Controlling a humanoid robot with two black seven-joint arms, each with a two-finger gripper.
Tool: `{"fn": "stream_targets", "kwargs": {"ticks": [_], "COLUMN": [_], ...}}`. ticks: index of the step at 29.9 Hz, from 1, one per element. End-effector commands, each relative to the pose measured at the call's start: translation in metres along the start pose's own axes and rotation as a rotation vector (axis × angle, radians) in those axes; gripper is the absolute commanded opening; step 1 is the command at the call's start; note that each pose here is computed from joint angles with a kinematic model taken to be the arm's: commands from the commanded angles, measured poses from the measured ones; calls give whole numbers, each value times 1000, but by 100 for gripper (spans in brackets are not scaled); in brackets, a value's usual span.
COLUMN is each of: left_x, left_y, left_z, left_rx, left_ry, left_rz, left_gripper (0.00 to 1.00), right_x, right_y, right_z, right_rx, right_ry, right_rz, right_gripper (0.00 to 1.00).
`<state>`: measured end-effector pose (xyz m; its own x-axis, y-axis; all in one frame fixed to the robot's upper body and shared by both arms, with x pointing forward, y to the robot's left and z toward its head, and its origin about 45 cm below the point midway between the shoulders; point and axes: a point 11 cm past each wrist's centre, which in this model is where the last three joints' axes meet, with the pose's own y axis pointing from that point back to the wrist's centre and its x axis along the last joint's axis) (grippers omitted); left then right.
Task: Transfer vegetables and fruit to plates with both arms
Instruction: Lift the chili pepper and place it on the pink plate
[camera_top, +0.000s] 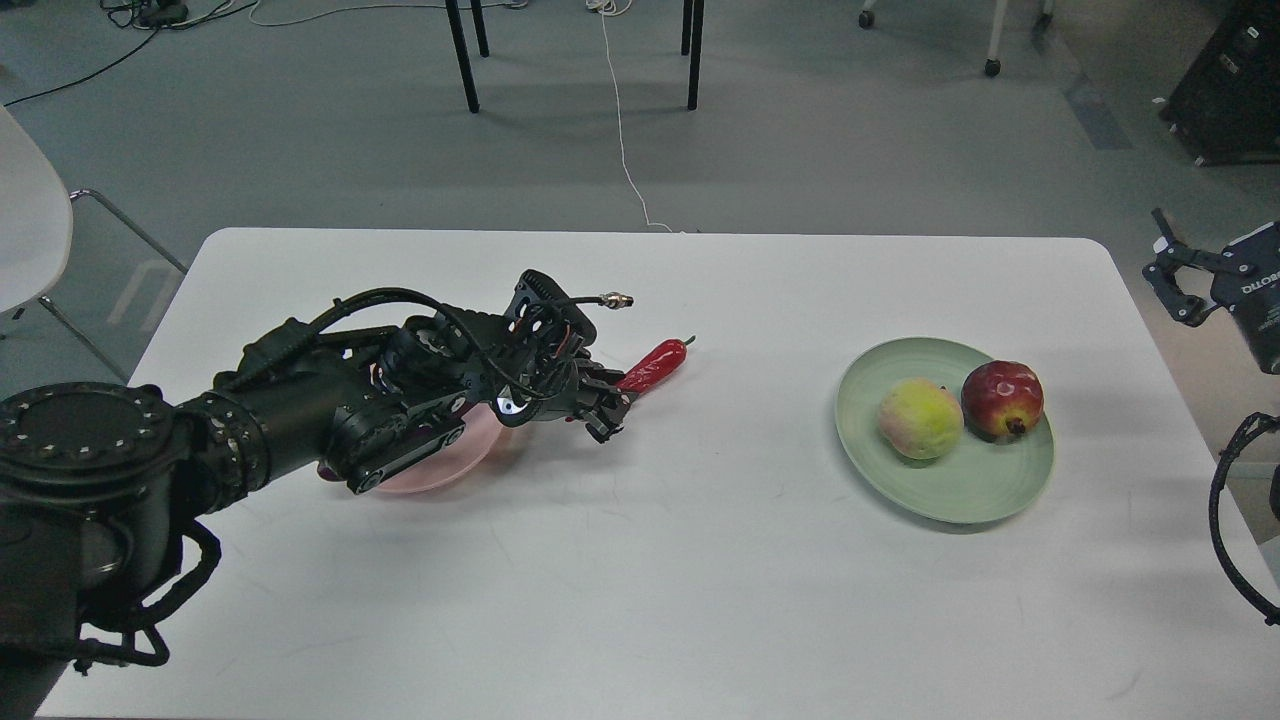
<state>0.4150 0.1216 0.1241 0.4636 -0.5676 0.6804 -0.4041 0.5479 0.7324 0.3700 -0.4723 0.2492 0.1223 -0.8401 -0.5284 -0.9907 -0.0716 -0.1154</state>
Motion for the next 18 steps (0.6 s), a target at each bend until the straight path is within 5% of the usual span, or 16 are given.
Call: {"fn": "stream_targets", "kwargs": {"ticks": [1,9,18], "left_x": [21,77,-5], "left_y": [7,86,180], "left_z": [1,-5,-81], "left_rx": [-17,-94,39], "left_ry": [-19,7,118], "left_rz": [35,143,79], "left_gripper": [10,11,11], "right_x": [0,0,2], "right_y": [0,-1,0], "right_z": [-1,-5,-13], "right_rx": [1,7,16], "right_ry": [2,7,22], "right_rz": [0,-2,3], "right_gripper": [98,98,98]}}
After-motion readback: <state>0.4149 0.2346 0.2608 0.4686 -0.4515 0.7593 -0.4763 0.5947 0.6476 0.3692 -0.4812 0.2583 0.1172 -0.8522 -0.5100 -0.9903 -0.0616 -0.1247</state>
